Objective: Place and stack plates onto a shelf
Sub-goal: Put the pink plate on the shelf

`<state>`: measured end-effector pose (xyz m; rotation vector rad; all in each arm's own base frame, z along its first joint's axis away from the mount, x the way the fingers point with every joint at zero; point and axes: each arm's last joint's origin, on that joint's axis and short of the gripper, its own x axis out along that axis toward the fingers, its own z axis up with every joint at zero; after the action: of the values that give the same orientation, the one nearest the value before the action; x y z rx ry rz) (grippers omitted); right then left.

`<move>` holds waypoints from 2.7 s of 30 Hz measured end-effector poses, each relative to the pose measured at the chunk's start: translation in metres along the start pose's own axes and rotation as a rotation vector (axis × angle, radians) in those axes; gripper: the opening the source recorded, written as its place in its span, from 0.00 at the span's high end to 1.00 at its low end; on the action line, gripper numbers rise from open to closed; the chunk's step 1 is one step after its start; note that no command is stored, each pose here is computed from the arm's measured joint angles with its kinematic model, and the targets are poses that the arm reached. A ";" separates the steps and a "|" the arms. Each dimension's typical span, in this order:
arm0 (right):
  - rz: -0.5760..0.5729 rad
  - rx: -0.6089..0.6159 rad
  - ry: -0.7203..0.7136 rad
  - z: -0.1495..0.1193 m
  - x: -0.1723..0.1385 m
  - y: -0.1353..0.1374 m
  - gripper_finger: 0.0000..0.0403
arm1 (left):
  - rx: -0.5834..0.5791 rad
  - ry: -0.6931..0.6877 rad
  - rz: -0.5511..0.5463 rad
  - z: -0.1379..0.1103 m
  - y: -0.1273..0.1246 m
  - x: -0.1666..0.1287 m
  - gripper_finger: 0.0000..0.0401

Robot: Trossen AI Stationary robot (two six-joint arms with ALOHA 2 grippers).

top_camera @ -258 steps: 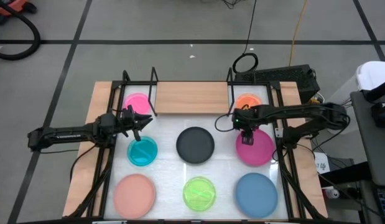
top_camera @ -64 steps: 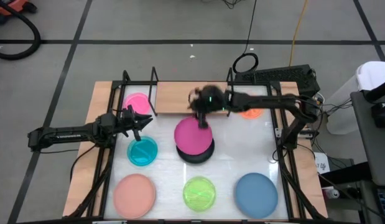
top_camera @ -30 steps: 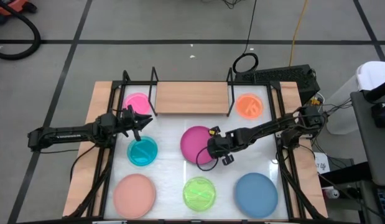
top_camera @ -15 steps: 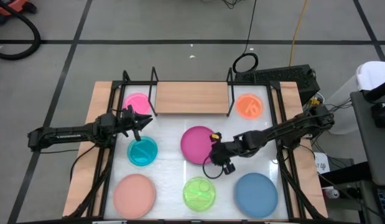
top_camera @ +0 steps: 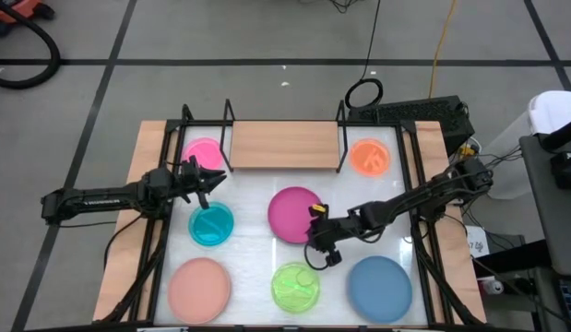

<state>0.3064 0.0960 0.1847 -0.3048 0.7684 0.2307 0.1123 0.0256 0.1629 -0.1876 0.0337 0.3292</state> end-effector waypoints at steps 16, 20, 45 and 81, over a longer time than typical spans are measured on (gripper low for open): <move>-0.004 0.126 -0.056 0.009 0.042 0.004 0.63 | 0.000 0.001 0.001 0.000 0.000 0.000 0.79; -0.002 0.149 -0.004 0.001 0.050 0.006 0.63 | 0.000 0.001 0.000 0.000 0.000 0.000 0.79; -0.025 0.209 0.077 -0.010 0.055 -0.007 0.90 | 0.000 0.000 0.000 0.000 0.000 0.000 0.79; -0.052 0.160 -0.084 0.014 0.027 -0.020 1.00 | 0.000 0.000 0.000 0.000 0.000 0.000 0.79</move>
<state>0.3409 0.0853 0.1785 -0.1621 0.6910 0.1314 0.1123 0.0256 0.1629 -0.1876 0.0340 0.3292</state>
